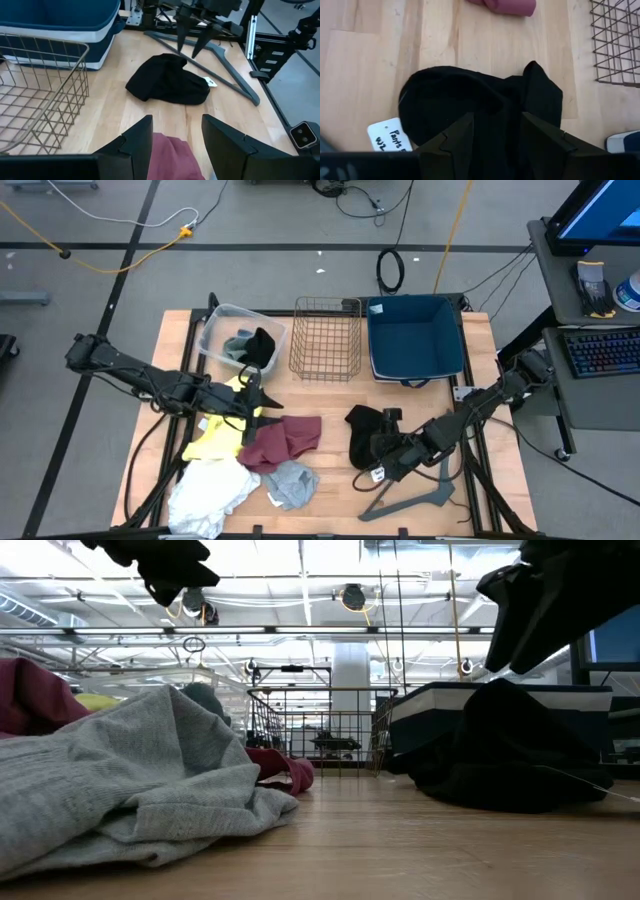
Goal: Pick & Place Cloths
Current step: Put the black boxer into the wire basket
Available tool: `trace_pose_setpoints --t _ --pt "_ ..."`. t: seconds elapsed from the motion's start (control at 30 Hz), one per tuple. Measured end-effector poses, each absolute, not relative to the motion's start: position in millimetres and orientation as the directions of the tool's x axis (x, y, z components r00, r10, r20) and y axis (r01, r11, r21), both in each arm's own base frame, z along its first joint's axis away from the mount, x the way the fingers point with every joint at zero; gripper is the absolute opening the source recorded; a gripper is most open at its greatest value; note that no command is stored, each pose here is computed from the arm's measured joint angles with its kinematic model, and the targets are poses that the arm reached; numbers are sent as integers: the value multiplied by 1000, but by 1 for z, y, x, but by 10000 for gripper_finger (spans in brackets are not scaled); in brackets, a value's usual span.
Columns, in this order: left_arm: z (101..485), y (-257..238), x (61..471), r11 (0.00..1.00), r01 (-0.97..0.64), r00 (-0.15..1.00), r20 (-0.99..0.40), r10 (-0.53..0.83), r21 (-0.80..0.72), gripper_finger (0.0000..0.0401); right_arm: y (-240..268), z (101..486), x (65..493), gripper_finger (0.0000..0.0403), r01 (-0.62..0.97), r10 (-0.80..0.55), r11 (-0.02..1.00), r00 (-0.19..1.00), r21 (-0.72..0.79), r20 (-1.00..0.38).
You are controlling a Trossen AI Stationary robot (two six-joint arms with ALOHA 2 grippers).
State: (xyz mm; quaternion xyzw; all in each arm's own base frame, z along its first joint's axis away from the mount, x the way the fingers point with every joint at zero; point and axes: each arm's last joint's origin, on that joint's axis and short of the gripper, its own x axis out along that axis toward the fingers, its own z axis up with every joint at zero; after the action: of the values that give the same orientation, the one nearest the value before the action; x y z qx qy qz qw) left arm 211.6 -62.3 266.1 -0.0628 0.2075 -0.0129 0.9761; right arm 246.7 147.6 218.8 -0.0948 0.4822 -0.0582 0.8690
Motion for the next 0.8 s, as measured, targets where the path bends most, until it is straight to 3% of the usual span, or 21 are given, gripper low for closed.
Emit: trace_pose_setpoints --t 0.23,0.5,0.8 --pt "266 -62 212 992 -1 913 -404 -51 -128 170 141 212 248 155 48 -204 977 512 -209 -834" --pt "266 -62 212 993 2 913 -404 -51 -122 170 132 168 235 155 49 -139 990 494 -132 -858" --pt "269 -63 213 991 4 925 -375 -55 -135 170 113 136 218 150 203 -188 973 433 -107 -881"
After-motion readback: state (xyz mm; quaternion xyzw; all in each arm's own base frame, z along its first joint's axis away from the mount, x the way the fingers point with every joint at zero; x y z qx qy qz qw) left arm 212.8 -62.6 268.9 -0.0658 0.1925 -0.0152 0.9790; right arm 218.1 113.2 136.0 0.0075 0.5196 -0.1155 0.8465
